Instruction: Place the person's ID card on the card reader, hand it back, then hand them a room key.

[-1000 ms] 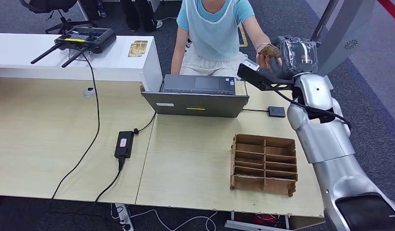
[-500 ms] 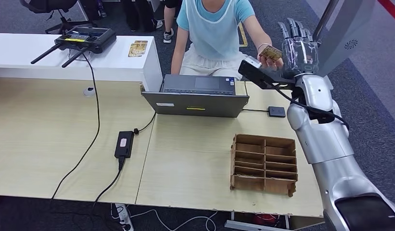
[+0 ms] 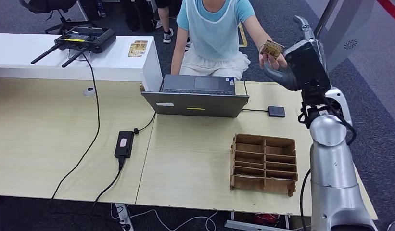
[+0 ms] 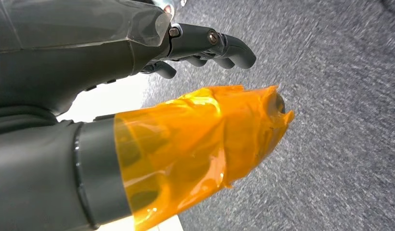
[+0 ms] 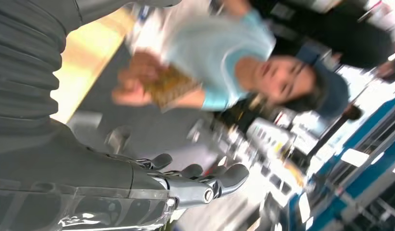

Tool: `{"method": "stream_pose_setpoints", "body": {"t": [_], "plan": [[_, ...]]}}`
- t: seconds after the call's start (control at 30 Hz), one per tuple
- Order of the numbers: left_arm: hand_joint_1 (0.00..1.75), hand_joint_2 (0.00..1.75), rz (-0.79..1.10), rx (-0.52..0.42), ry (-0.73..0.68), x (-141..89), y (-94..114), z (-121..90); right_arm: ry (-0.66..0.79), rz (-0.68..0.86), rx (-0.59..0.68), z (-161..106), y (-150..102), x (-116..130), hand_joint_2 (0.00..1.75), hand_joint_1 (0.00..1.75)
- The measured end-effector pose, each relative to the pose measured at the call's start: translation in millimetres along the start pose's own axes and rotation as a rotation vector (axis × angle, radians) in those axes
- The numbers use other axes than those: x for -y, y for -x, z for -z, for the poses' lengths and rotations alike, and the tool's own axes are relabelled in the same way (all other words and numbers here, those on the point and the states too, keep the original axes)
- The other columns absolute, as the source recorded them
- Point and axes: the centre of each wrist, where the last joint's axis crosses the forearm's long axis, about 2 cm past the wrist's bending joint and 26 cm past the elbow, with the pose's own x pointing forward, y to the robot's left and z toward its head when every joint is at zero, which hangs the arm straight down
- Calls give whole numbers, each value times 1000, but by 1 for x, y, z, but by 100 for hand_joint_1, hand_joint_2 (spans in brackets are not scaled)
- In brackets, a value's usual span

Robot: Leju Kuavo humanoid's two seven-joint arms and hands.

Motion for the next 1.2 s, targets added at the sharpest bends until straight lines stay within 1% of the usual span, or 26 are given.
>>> {"method": "stream_pose_setpoints", "body": {"t": [0.13, 0.23, 0.3, 0.47, 0.67, 0.77, 0.87, 0.93, 1.0, 1.1, 1.2], "plan": [[0, 0, -44, -20, 16, 2, 4, 0, -18, 263, 55, -35, 13, -3, 175, 0], [0, 0, -66, -40, 25, 4, 6, 1, -5, 383, 78, -68, 20, -5, 175, 0], [0, 0, -76, -48, 27, 5, 7, 1, 0, 431, 86, -88, 21, -6, 175, 0], [0, 0, -116, -59, 31, 5, 9, 1, -5, 494, 92, -133, 20, -8, 175, 0], [0, 0, -173, -95, 42, 6, 11, 1, -23, 470, 70, -191, 13, -16, 175, 0], [0, 0, -191, -103, 43, 6, 11, 1, -32, 447, 71, -212, 6, -18, 175, 0], [0, 0, -203, -109, 45, 7, 11, 1, -32, 378, 77, -226, -3, -18, 175, 0], [0, 0, -209, -115, 48, 7, 11, 1, -23, 285, 79, -234, -7, -18, 175, 0], [0, 0, -214, -118, 50, 8, 11, 1, 5, 108, 81, -241, -12, -17, 175, 0], [0, 0, -215, -121, 51, 9, 10, 0, 64, -225, 93, -252, -23, -18, 175, 0], [0, 0, -210, -121, 50, 9, 9, 0, 125, -519, 106, -263, -34, -21, 175, 0]]}}
